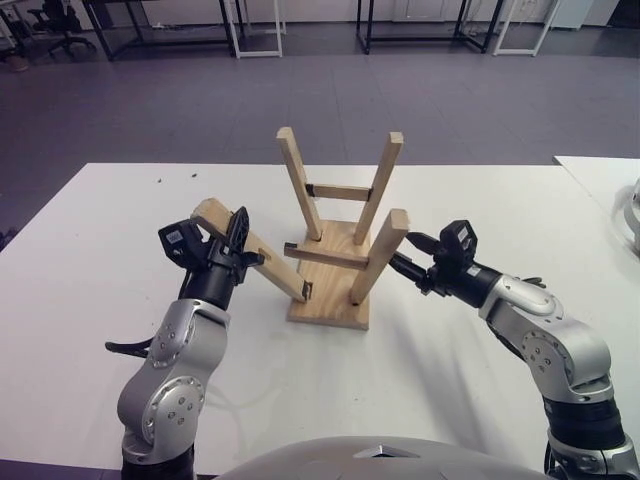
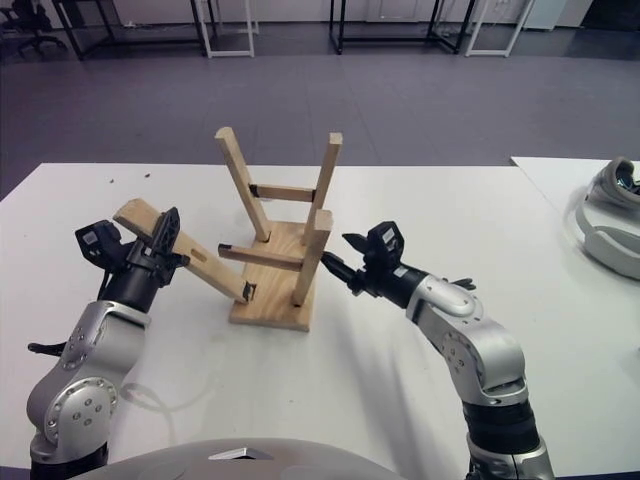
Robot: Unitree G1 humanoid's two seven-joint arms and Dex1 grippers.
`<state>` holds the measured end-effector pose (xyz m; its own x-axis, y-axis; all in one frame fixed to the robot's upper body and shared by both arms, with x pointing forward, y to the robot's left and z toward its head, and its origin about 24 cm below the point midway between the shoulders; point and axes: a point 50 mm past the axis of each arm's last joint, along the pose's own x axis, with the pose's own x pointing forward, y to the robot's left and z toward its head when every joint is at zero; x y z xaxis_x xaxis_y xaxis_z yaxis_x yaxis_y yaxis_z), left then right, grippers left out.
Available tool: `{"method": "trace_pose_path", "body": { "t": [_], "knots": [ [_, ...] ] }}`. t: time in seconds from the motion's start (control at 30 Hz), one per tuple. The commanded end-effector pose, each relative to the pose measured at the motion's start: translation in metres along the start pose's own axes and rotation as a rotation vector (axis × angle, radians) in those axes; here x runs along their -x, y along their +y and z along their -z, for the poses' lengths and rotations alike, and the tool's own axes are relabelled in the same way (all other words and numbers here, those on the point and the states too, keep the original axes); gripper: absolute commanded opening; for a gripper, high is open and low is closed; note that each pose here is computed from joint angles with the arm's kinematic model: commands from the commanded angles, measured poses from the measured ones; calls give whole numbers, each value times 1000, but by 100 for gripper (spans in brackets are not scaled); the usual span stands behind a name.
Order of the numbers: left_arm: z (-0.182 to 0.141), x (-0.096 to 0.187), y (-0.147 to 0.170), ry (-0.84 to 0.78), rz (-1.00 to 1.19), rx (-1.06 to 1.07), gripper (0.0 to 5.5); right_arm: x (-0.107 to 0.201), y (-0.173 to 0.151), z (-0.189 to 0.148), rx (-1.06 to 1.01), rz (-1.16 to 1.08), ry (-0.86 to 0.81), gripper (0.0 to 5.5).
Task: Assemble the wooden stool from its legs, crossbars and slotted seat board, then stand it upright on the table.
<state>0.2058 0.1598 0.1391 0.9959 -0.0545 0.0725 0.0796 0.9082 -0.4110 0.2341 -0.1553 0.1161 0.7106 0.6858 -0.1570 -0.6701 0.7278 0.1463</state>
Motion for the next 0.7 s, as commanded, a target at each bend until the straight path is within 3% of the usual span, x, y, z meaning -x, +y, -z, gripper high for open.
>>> {"method": "trace_pose_path", "body": {
  "t": [0.03, 0.2, 0.37, 0.7],
  "knots": [
    [16, 2, 1, 62, -41, -33, 103, -6, 10, -1, -6, -43, -1, 339],
    [16, -7, 5, 47, -11, -4, 102, -6, 5, 3, 13, -17, 28, 339],
    [38, -15, 4, 160, 76, 11, 102, -7, 2, 3, 32, -7, 42, 339],
    [61, -11, -8, 288, 136, -256, 102, -1, -23, -9, 19, 165, -7, 339]
  ]
}}
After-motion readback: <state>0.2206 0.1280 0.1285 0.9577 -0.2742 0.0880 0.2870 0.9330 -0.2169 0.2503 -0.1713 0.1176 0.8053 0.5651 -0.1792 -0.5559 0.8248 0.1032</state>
